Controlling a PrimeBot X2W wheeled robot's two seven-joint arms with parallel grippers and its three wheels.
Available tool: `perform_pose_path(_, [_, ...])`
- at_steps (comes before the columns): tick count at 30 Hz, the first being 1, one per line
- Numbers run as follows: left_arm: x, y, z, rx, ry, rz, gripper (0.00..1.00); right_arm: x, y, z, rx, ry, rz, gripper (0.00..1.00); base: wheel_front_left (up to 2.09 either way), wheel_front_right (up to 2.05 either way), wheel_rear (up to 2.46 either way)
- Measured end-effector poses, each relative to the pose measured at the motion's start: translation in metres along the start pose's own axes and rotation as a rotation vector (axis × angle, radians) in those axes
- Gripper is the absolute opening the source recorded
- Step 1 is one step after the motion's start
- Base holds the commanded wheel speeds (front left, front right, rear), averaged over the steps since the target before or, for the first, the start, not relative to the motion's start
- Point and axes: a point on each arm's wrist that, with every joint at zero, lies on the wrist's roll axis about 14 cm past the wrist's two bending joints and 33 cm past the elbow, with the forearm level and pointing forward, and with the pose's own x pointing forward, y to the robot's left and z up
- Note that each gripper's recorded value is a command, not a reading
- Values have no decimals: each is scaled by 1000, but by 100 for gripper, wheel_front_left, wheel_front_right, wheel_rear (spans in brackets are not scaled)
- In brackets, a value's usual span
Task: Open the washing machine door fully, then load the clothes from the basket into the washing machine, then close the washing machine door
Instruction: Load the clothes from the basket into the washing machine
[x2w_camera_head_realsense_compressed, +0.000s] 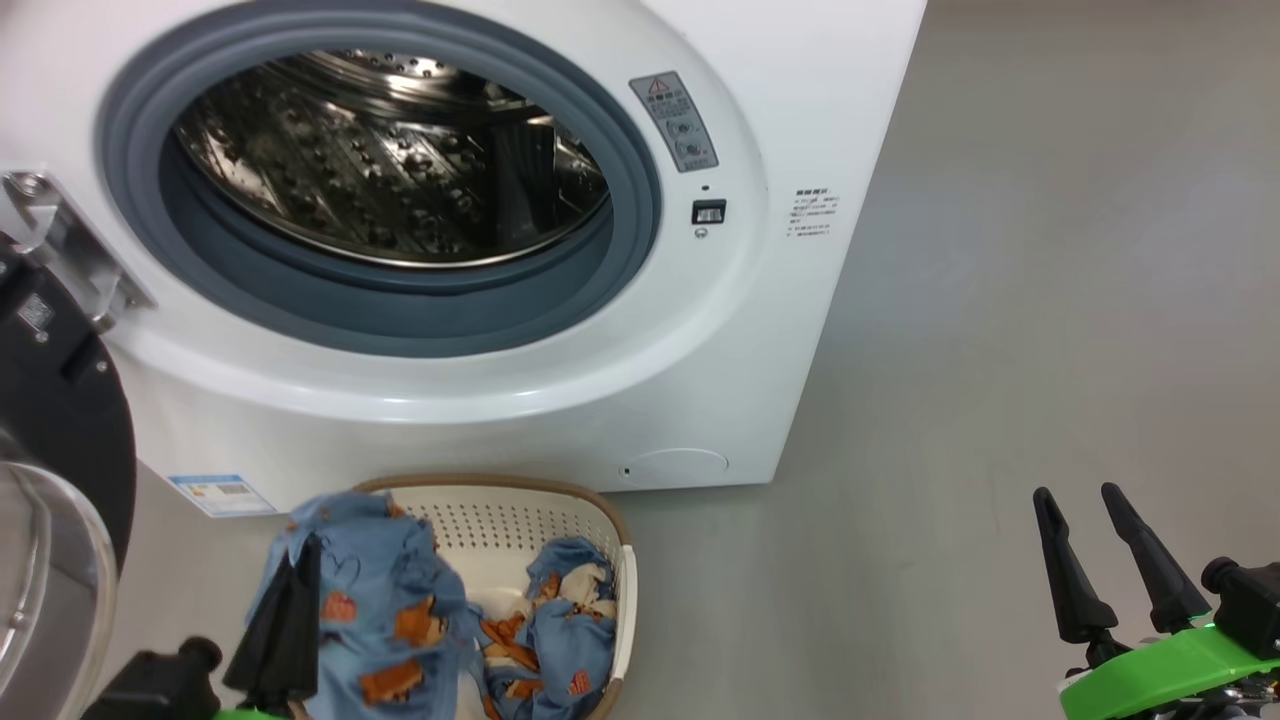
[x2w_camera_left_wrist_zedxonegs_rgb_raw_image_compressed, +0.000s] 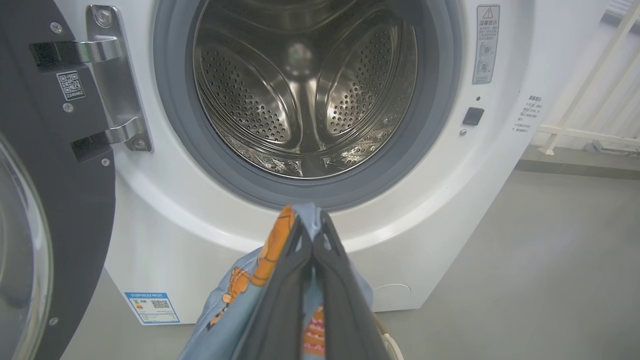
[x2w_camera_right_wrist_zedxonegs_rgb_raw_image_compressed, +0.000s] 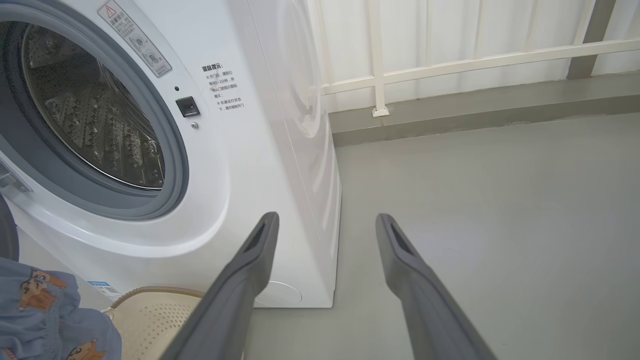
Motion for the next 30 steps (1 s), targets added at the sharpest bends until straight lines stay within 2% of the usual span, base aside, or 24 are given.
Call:
perform_pose_path(7, [41,-7,23,4,-82,-43,0,5,-2,-11,6,29,-13,100,0,0,0])
perform_pose_path(16, [124,-17,70,22,-234,-112,0,27,1,-19,20,38,-16,100,0,0,0])
perform_pose_path(20, [161,-13,78,21,-255,-115,0,38,4,-25,29,45,-15,100,0,0,0])
perform_pose_path(26, [203,-6,56,31,-186,-104,0,50,6,-33,36,57,-15,100,0,0,0])
perform_pose_path(30, [227,-1,19,20,-82,-85,0,55,4,-41,37,75,-24,100,0,0,0])
